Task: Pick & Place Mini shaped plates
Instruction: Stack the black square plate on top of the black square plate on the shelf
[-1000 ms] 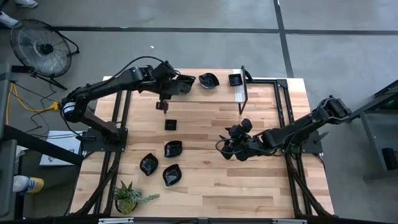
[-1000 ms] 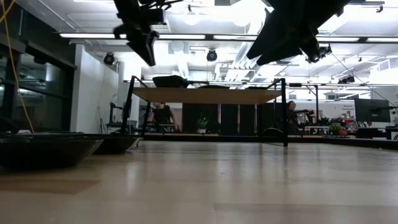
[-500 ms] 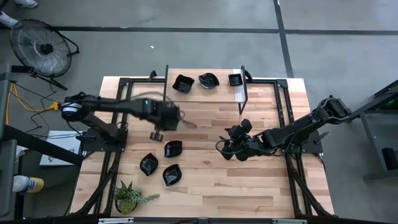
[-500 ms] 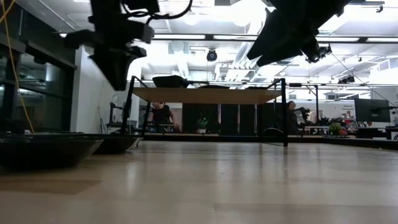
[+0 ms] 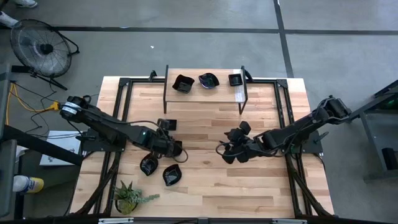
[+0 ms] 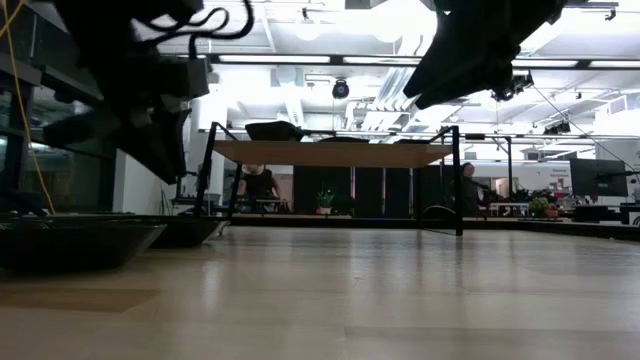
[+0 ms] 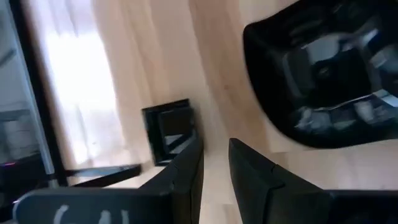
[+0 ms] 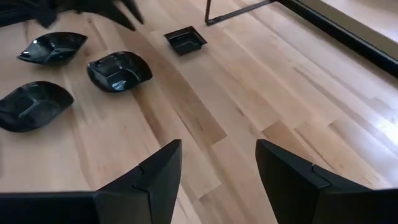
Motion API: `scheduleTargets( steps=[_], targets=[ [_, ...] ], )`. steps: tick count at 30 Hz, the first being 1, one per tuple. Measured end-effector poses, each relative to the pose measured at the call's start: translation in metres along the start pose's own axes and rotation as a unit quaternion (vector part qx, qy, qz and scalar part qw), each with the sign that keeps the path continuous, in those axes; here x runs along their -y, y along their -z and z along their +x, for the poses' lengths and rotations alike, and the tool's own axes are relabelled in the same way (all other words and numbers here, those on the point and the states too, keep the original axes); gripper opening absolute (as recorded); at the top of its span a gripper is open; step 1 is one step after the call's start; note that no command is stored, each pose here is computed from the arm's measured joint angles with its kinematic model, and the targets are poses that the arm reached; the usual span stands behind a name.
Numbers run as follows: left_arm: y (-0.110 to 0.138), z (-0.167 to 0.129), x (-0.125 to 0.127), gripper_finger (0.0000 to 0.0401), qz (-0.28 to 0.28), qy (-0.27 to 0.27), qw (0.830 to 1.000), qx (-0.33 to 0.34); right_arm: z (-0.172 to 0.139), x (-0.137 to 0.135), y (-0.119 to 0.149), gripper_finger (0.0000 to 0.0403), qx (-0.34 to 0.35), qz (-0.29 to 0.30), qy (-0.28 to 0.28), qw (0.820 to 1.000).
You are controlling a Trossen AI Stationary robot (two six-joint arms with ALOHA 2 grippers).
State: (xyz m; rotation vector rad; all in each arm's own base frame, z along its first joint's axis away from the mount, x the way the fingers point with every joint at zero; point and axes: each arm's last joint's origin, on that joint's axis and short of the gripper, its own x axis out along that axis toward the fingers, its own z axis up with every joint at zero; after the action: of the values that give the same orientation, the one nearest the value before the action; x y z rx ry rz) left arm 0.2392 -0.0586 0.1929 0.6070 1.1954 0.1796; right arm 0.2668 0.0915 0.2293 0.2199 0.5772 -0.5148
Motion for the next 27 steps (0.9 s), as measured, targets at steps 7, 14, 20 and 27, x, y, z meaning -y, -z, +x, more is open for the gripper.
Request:
scheduleTargets(
  steps=[7,14,20,27],
  targets=[
    [0.021,0.021,0.007,0.0072,0.007,-0.031,0.999,-0.029,-0.004,-0.005,0.003,0.0200,0.002,0.002,-0.012,1.000],
    [0.032,0.037,0.004,0.0072,-0.019,-0.034,0.999,-0.035,-0.005,-0.005,0.003,0.0200,0.011,0.004,-0.003,1.000],
    [0.032,0.046,0.000,0.0072,-0.026,-0.018,0.999,-0.012,-0.005,-0.005,0.003,0.0201,0.015,0.003,0.001,1.000],
    [0.034,0.052,-0.005,0.0072,-0.026,-0.009,1.000,-0.010,-0.005,-0.005,0.002,0.0201,0.018,-0.001,0.004,1.000]
  ],
)
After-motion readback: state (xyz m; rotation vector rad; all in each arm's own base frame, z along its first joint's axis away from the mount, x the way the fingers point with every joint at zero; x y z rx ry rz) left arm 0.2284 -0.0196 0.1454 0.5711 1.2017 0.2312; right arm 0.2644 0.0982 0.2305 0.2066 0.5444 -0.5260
